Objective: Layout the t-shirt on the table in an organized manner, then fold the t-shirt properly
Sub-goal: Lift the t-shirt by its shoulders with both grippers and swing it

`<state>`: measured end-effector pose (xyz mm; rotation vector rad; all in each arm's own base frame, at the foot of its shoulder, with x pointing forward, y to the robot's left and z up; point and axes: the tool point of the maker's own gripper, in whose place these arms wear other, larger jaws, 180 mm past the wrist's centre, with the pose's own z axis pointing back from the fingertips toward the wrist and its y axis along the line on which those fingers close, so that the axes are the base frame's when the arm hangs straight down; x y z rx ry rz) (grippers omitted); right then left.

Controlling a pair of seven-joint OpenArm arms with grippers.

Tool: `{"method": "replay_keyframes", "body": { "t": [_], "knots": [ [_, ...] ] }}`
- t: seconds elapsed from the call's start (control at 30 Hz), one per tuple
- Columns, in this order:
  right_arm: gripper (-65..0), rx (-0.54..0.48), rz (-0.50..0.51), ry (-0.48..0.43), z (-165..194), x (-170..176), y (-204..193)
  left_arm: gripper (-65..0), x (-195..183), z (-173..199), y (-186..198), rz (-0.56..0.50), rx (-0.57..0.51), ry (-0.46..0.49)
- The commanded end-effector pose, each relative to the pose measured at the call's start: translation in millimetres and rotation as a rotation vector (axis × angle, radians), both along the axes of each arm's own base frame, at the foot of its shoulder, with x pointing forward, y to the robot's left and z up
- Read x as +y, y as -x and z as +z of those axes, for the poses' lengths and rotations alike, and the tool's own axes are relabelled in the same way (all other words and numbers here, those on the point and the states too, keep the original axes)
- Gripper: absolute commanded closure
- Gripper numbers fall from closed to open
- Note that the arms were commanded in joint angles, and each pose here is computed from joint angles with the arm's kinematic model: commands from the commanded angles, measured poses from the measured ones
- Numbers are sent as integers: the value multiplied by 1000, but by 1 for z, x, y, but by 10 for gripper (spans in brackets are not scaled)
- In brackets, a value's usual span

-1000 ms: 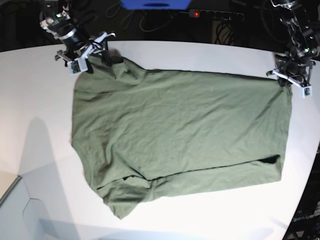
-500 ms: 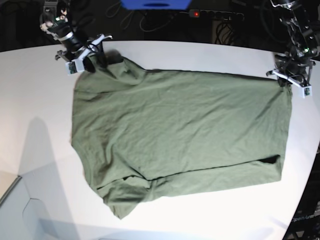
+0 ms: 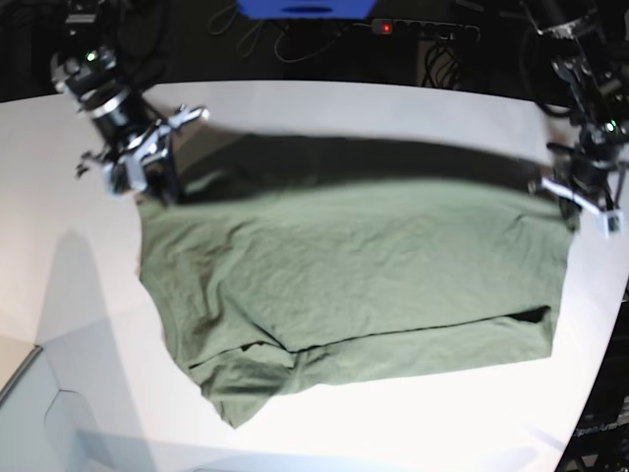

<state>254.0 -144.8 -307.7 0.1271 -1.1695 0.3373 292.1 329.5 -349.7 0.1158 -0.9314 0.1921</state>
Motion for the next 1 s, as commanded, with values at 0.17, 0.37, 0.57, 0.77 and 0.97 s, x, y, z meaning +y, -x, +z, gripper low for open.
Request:
{"method": "replay_keyframes", "body": {
  "t": [0.17, 0.37, 0.57, 0.77, 0.97],
  "knots": [
    [0, -315, -98, 35, 94, -38, -68, 0, -23, 104, -85, -89, -202, -48],
    [0, -424, -274, 89, 179, -102, -138, 0, -87, 205, -172, -261, -397, -67],
    [0, -471, -381, 101, 255, -163, -211, 0, -155, 290, -249, -401, -484, -103],
    [0, -541, -415, 26, 331, -205, -263, 0, -178, 340, -303, -403, -578, -73],
    [0, -611, -404, -2, 381, -217, -284, 0, -183, 360, -323, -405, -624, -28]
  ]
}}
